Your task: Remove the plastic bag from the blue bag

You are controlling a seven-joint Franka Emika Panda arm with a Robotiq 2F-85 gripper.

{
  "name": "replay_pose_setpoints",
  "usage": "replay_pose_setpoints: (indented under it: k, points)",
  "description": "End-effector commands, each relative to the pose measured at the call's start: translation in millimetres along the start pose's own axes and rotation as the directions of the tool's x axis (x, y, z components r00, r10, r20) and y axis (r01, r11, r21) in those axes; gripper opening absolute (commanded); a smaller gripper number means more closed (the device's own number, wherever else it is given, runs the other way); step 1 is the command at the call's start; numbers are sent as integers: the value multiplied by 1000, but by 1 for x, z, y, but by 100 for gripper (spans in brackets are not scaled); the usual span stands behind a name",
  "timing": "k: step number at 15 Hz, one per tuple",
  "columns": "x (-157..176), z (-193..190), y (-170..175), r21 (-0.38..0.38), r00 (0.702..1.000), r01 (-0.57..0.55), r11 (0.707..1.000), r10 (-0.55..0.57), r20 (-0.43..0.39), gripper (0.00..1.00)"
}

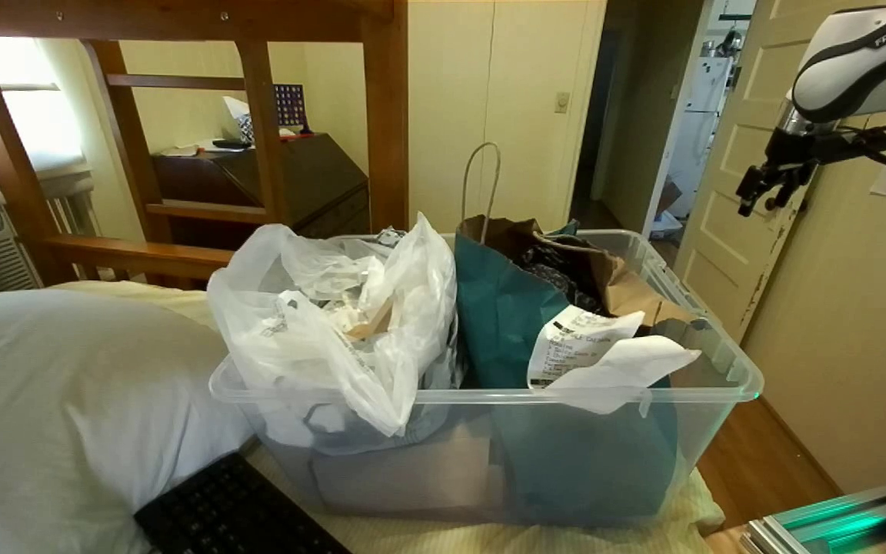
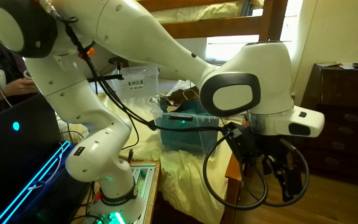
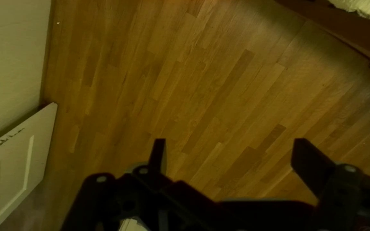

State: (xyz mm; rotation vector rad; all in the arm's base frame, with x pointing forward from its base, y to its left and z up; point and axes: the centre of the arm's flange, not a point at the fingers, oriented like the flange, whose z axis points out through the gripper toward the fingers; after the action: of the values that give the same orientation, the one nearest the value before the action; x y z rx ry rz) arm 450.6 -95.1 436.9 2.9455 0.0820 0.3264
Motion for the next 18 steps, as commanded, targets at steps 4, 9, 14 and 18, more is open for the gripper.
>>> replay_pose_setpoints:
  k: [4, 9, 14, 18]
  points:
    - [13, -62, -110, 82, 991, 120, 989, -116, -60, 100]
    - [5, -115, -193, 226, 968, 244, 943, -225, -107, 100]
    - [-8, -158, -248, 309, 913, 409, 859, -385, -137, 100]
    - [-26, -181, -279, 425, 837, 533, 732, -530, -136, 100]
